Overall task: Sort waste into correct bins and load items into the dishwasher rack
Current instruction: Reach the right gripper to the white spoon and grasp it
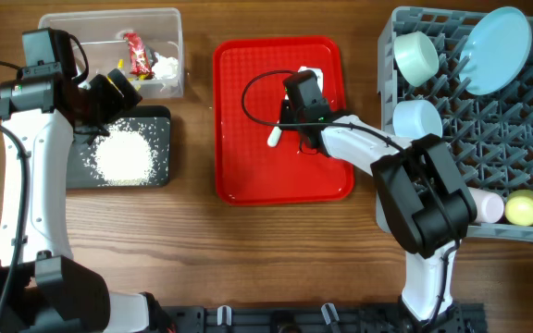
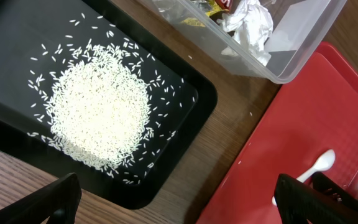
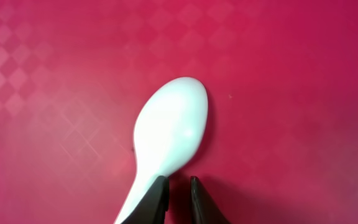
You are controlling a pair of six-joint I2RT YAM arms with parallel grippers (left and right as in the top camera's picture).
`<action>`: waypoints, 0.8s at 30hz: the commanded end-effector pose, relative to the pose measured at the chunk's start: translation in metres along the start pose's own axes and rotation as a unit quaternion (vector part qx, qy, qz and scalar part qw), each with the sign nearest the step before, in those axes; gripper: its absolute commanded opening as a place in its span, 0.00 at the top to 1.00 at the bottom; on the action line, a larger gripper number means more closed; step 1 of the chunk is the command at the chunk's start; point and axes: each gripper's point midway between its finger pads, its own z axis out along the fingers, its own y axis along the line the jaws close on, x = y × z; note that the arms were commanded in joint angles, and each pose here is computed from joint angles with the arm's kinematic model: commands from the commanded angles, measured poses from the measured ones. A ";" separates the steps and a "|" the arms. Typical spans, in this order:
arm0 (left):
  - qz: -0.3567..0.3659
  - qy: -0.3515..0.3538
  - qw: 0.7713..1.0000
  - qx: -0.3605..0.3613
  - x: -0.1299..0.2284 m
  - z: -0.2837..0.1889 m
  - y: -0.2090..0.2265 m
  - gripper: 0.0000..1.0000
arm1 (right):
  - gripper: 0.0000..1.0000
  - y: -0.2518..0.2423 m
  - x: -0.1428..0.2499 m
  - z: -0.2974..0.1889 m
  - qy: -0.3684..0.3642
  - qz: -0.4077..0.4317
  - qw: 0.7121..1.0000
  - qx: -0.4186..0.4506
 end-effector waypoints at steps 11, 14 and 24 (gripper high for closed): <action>-0.003 -0.005 1.000 0.006 -0.002 -0.004 -0.003 0.00 | 0.25 0.016 0.075 -0.020 0.216 -0.073 0.971 -0.069; -0.003 -0.005 1.000 0.006 -0.002 -0.004 -0.003 0.00 | 0.28 0.011 0.091 -0.028 0.250 -0.084 0.963 -0.057; -0.003 -0.005 1.000 0.006 -0.002 -0.004 -0.003 0.00 | 0.32 0.030 0.066 -0.018 0.158 -0.149 0.976 0.003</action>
